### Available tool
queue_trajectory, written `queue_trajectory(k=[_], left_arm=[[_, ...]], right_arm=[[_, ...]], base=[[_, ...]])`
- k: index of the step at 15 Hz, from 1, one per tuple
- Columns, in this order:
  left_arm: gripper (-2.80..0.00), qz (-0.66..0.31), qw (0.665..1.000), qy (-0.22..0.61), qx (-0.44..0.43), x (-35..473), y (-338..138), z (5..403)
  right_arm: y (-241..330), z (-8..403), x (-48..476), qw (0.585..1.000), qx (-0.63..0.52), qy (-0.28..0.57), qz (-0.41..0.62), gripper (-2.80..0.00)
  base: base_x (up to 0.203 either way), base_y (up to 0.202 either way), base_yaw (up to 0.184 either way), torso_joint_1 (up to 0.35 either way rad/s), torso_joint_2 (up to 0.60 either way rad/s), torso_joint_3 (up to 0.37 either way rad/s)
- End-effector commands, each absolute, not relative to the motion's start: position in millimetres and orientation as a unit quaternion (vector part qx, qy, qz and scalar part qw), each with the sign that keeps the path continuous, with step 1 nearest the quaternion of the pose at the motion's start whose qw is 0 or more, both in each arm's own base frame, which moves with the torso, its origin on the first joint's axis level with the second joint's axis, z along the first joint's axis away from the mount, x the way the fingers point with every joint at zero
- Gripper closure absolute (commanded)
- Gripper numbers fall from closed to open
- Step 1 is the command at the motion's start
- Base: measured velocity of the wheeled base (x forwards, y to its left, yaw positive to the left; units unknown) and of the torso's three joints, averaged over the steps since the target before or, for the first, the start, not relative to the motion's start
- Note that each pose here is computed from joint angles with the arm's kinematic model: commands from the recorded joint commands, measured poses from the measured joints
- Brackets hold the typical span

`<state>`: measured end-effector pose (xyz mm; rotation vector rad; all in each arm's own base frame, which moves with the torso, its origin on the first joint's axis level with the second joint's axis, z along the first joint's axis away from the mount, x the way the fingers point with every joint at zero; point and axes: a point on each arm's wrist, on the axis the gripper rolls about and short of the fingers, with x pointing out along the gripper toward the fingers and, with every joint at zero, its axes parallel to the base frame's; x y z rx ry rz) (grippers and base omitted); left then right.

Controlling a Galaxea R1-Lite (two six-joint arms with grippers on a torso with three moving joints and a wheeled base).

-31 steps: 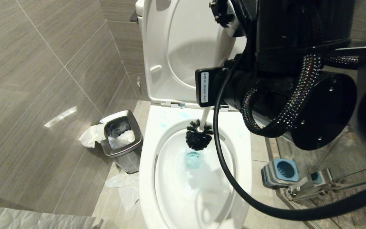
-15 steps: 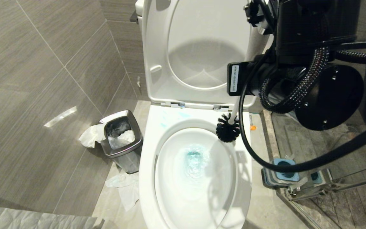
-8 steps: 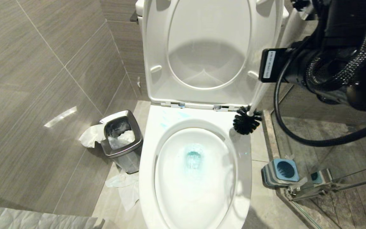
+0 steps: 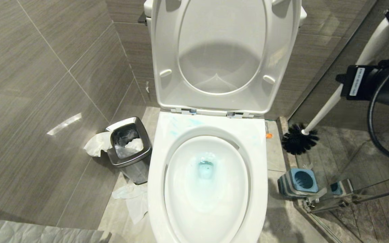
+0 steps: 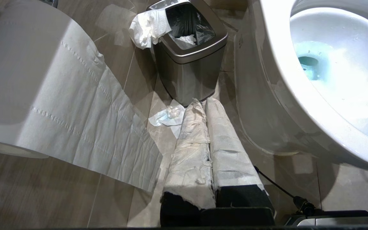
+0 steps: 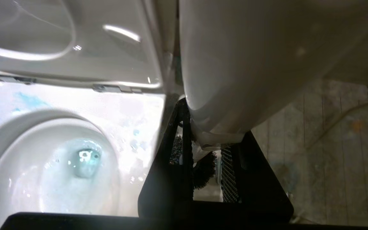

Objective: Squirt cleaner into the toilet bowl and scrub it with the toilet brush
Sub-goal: Put the toilet brush back

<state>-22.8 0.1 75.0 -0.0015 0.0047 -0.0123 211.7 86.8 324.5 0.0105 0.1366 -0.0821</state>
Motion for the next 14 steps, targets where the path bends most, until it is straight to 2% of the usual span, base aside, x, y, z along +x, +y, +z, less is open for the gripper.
queue_trajectory(k=[1, 5, 10, 14], left_arm=[[0.0, -0.006, 1.0, 0.003, -0.001, -23, 0, 75], [0.0, -0.006, 1.0, 0.003, -0.001, -23, 0, 75], [0.0, -0.006, 1.0, 0.003, -0.001, -23, 0, 75], [0.0, -0.006, 1.0, 0.003, -0.001, -23, 0, 75]], right_arm=[[56, 317, 199, 0.995, 0.012, 0.071, -0.061, 0.0], [13, 278, 205, 0.987, 0.019, 0.119, -0.107, 0.0], [-7, 231, 242, 0.986, 0.029, 0.09, -0.14, 0.0], [-21, 194, 268, 0.98, 0.032, 0.118, -0.155, 0.0]], base=[[0.0, 0.0, 0.0, 0.0, 0.0, 0.0], [0.0, 0.0, 0.0, 0.0, 0.0, 0.0], [0.0, 0.0, 0.0, 0.0, 0.0, 0.0], [0.0, 0.0, 0.0, 0.0, 0.0, 0.0]])
